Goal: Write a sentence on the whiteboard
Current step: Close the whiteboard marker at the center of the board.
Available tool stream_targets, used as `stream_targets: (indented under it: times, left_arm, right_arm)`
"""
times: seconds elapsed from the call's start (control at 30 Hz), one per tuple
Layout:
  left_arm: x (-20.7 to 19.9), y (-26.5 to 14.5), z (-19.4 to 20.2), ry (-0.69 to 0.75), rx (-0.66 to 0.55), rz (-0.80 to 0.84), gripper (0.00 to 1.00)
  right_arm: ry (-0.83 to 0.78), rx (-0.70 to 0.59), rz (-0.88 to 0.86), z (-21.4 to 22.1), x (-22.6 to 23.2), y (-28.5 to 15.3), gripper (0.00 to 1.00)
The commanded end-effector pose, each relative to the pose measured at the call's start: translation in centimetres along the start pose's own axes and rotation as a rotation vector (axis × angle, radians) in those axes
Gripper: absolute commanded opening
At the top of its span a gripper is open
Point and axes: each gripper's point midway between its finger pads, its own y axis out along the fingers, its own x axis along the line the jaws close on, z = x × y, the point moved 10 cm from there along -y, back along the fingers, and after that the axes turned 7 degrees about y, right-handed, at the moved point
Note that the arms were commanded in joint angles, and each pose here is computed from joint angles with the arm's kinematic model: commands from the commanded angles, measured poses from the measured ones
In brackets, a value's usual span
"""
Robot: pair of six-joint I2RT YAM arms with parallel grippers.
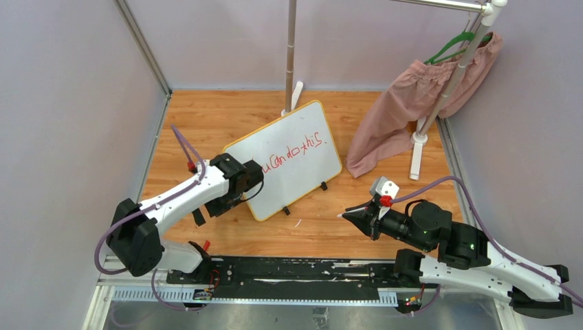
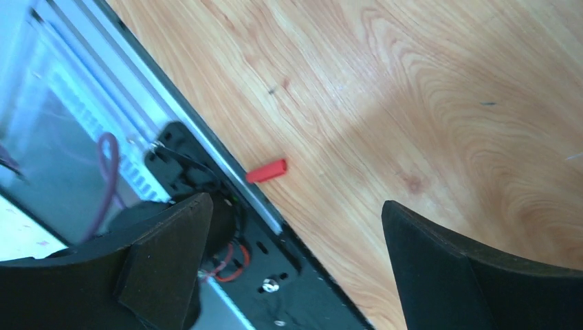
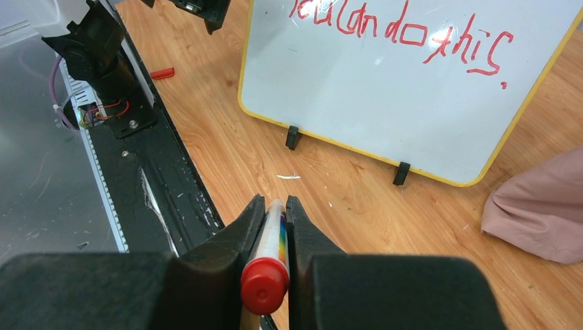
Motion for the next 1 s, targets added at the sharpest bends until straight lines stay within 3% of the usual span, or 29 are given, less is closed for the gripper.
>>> stream_targets:
  times: [0.0,0.1,0.37,0.57,0.77,0.97]
  left_arm:
    - [1.8,0.4,-1.3,0.389,-0.006,-0.086,1.00]
    - [2.4,0.7,-1.0,0.515,0.049,-0.061,1.00]
    - [4.3,1.9,-1.1,0.680,0.139,0.177,0.97]
    - [2.6,2.7,-0.3,0.749,0.251,0.335,0.77]
    - [1.5,3.8,0.4,0.773,0.322,0.320,0.61]
    - [1.4,5.5,-0.8,0.685,0.426,0.254,0.64]
  right_arm:
    - [-0.022,-0.007,0.015,0.0,-0.2,0.1,0.00]
    - [-0.021,-0.009,0.020,0.0,-0.2,0.1,0.00]
    - [-0.025,-0.030,0.031,-0.2,-0.4,-0.1,0.00]
    - [-0.029,-0.029,0.022,-0.2,-0.3,0.0,0.00]
    - [-0.026,-0.031,0.010,-0.2,-0.2,0.0,0.00]
    - [-0.024,-0.045,0.015,-0.3,-0.3,-0.3,0.00]
